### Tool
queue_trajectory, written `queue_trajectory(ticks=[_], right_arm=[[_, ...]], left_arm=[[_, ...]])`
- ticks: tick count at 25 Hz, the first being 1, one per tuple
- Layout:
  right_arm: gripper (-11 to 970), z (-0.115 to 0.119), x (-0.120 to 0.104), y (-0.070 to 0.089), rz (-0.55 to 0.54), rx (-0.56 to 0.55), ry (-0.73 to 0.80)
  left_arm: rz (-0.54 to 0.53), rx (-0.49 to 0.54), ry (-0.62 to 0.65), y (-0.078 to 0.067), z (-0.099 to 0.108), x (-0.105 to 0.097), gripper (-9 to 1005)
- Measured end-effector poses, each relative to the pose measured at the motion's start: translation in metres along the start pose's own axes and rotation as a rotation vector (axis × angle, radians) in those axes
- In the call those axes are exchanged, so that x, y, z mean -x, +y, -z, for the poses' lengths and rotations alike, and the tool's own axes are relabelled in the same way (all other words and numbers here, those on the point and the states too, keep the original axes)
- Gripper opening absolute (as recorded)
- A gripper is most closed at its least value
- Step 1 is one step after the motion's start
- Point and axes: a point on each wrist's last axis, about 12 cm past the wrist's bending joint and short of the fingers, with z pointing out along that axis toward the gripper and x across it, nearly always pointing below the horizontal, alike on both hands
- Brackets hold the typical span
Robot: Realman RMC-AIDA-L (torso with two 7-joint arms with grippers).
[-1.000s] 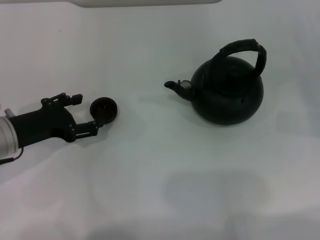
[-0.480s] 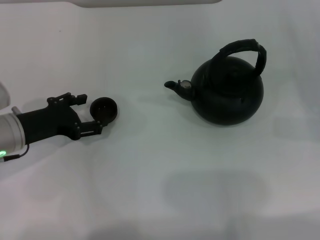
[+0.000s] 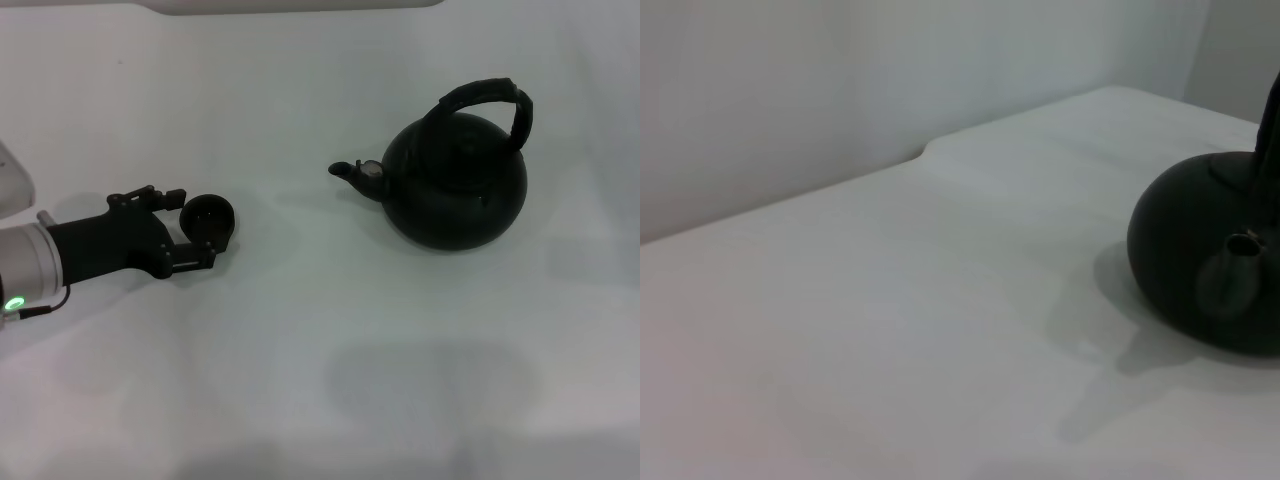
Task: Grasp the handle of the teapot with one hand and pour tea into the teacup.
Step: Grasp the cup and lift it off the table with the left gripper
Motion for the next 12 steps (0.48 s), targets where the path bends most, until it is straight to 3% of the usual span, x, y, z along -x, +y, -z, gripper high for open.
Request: queue_trajectory(ticks=[12], right_arm=[[857,0.0057,-0.0009,-0.0012,-0.003,-0.003,-0.007]], left_arm=[[0.019,0.015,0.022,0.0021,-0.0034,-0.0056,878]])
